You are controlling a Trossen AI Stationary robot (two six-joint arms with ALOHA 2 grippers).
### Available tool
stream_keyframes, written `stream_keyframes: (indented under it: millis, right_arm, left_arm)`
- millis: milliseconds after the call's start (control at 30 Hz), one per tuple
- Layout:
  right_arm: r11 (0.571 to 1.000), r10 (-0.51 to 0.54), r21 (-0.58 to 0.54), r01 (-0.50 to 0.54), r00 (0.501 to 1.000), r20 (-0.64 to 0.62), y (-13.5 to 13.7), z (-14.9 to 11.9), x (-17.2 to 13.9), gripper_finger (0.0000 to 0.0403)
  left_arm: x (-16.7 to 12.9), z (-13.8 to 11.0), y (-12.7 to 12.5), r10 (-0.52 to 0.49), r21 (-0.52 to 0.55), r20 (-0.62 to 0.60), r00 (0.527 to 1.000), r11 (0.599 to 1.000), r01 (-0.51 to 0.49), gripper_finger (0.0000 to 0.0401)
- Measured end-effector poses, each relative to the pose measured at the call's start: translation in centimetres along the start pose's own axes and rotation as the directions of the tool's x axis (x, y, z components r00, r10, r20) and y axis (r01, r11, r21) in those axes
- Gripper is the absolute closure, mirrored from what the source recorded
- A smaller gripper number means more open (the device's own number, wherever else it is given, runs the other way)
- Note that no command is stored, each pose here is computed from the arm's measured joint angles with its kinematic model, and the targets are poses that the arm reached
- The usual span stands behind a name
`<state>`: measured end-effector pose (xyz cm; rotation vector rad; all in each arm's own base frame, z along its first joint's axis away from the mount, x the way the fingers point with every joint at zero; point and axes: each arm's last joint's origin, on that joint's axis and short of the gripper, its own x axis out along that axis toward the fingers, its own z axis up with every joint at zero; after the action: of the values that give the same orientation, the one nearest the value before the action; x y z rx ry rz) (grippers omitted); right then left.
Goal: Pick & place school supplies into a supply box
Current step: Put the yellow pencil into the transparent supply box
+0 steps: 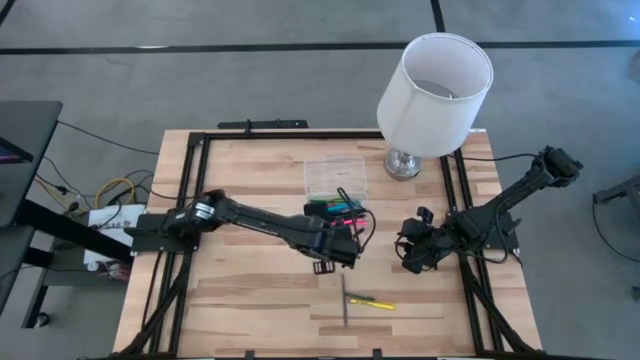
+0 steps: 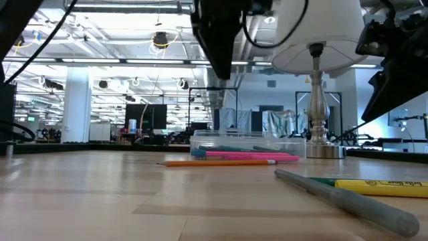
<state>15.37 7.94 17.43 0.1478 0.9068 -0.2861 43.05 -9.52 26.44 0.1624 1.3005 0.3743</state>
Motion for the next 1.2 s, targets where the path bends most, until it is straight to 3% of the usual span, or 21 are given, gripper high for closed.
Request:
stream_keyframes:
  millis: [367,567,767,900,1067,1200]
  right_arm:
    - [0.997,0.026,0.077,-0.025,1.000,-0.004,-0.2,-1.7,1.0,0.0278]
    - [0.996,0.029,0.085,-0.028,1.000,-0.011,-0.1,-2.2,1.1,0.0278]
    - [0.995,0.030,0.097,-0.029,0.999,-0.013,-0.1,-2.3,1.1,0.0278]
    - [0.995,0.039,0.098,-0.037,0.999,-0.021,-0.1,-2.3,1.1,0.0278]
    - [0.994,0.046,0.097,-0.043,0.998,-0.029,-0.1,-2.3,1.1,0.0278]
    - [0.994,0.034,0.104,-0.031,0.999,-0.026,-0.3,-2.2,1.2,0.0278]
  left_arm:
    - [-3.7,-0.7,0.1,-0.083,0.105,0.081,0.993,0.992,0.074,0.0241]
    - [-5.9,0.1,1.0,-0.170,0.128,0.231,0.958,0.981,0.143,0.0241]
    - [-4.7,-0.4,1.8,-0.248,0.128,0.253,0.935,0.967,0.222,0.0241]
    - [-2.8,-3.1,1.8,-0.283,0.052,0.315,0.906,0.958,0.282,0.0241]
    - [-0.6,-8.6,3.7,-0.210,-0.096,0.349,0.913,0.961,0.258,0.0241]
    - [2.0,-11.6,5.0,-0.232,-0.204,0.445,0.865,0.914,0.350,0.0241]
